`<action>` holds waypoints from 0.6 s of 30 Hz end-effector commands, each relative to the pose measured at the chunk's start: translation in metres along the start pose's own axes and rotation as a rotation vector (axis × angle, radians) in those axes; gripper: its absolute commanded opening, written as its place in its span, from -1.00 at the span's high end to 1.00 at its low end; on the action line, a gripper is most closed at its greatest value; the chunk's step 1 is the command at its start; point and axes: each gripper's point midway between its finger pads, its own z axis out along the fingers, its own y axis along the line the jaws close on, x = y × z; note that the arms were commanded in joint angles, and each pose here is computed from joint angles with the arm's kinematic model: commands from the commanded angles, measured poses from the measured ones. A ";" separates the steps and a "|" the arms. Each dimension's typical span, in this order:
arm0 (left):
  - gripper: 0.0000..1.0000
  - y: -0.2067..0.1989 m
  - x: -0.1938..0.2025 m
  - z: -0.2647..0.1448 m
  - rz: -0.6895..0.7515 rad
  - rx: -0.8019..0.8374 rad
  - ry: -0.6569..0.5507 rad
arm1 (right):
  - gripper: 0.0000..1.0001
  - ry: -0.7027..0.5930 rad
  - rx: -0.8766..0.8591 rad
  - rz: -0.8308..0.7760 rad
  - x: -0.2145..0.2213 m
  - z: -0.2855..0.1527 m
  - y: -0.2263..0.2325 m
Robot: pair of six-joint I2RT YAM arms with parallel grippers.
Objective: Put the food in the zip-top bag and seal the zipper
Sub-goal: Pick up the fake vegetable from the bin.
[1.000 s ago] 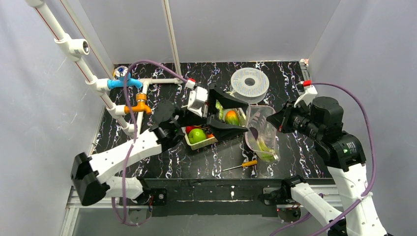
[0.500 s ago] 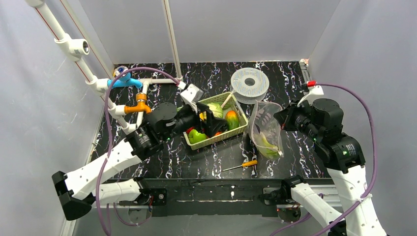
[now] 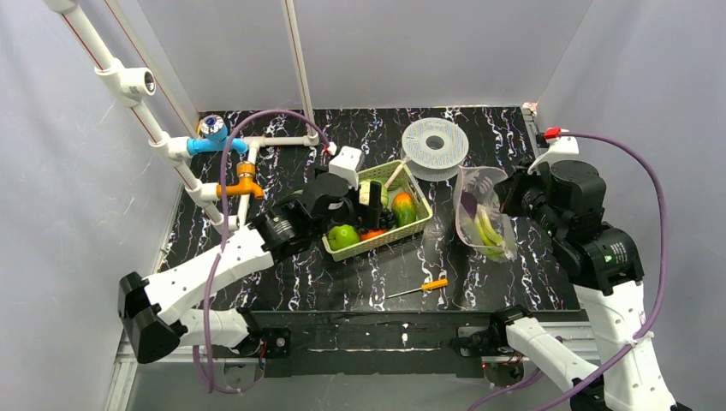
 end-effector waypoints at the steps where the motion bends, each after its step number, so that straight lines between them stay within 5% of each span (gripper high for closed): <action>1: -0.96 0.009 0.001 0.009 -0.007 -0.079 0.036 | 0.97 -0.078 -0.053 -0.002 -0.014 0.004 0.010; 9: -0.96 0.033 0.037 0.052 0.149 -0.179 0.247 | 0.97 0.063 -0.093 0.007 0.040 0.039 0.013; 18: -0.90 0.085 0.033 0.082 0.301 -0.394 0.260 | 0.97 0.041 -0.085 -0.015 0.044 0.037 0.008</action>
